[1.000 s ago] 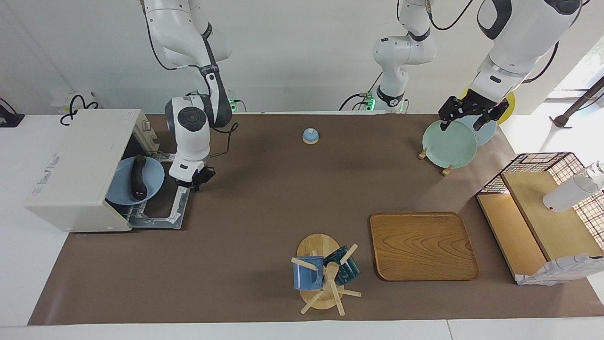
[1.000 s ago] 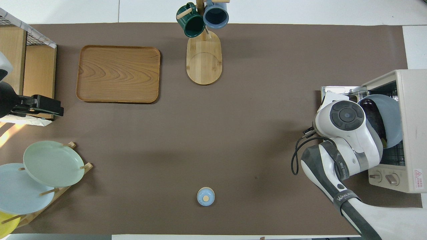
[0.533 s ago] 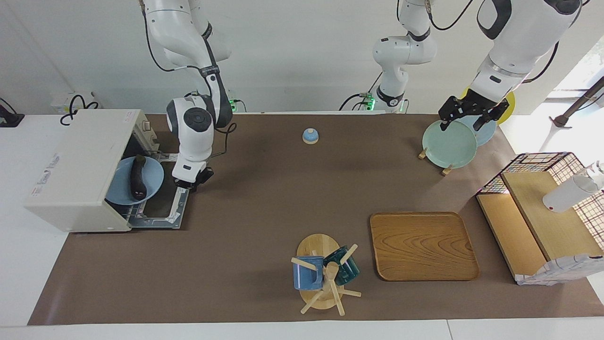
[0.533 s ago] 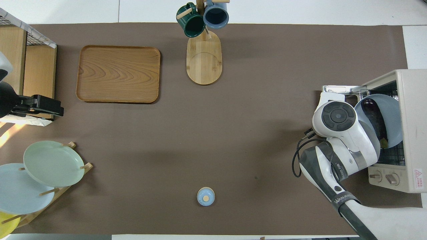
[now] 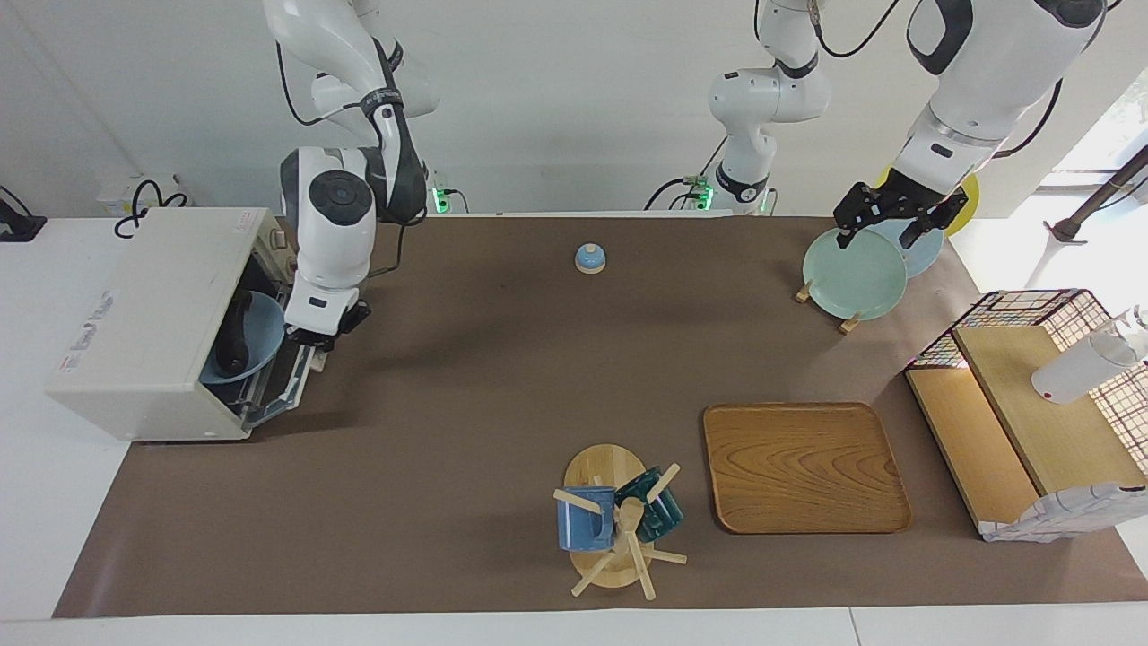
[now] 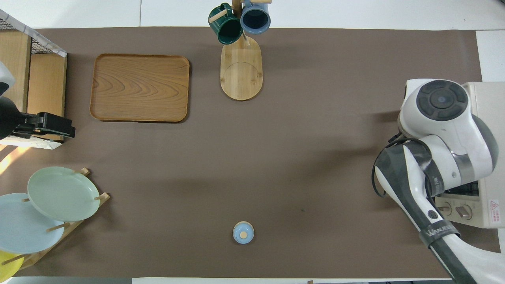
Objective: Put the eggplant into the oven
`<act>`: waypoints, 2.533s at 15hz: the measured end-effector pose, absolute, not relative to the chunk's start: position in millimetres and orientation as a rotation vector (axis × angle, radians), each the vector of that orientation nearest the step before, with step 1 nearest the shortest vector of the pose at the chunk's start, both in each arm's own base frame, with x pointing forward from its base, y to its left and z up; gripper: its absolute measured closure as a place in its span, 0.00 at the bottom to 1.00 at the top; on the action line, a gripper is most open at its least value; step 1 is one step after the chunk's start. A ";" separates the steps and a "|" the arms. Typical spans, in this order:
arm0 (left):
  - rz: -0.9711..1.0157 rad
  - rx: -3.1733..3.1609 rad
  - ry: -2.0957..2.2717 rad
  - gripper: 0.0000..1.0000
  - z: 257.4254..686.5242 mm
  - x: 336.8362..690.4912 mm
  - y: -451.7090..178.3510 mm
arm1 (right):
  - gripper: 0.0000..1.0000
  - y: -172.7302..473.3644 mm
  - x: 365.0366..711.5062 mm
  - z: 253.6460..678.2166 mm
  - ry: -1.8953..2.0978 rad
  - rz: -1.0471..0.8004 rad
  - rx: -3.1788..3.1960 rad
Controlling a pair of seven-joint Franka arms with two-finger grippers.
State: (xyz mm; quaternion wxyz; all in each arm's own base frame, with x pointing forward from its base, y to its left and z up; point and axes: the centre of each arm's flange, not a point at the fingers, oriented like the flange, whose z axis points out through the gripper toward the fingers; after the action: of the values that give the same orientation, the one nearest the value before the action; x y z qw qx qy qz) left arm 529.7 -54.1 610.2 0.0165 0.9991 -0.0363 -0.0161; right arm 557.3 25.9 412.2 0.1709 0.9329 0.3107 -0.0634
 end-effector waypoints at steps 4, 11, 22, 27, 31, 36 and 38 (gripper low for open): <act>-0.050 3.106 -0.113 0.00 610.2 529.7 -54.1 | 0.99 -19.7 553.9 445.1 0.882 -0.170 2.648; -0.050 3.106 -0.113 0.00 610.2 529.7 -54.1 | 0.99 -82.9 550.6 466.1 0.903 -0.138 2.709; -0.050 3.106 -0.113 0.00 610.2 529.7 -54.1 | 0.74 -29.1 558.5 526.6 0.612 -0.129 2.956; -0.050 3.106 -0.113 0.00 610.2 529.7 -54.1 | 0.40 -28.5 548.8 565.9 0.459 -0.213 3.035; -0.050 3.106 -0.113 0.00 610.2 529.7 -54.1 | 0.00 -20.5 544.6 593.8 0.339 -0.135 3.045; -0.050 3.106 -0.113 0.00 610.2 529.7 -54.1 | 0.00 -14.8 541.0 594.1 0.303 -0.158 3.079; -0.050 3.106 -0.113 0.00 610.2 529.7 -54.1 | 0.00 -21.6 540.0 592.9 0.281 -0.173 3.084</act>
State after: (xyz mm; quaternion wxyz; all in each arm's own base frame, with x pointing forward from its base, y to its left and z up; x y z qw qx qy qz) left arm 529.7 -54.1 610.2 0.0165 0.9991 -0.0363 -0.0161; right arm 540.0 -21.6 592.9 0.0199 0.9941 0.0906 -0.0557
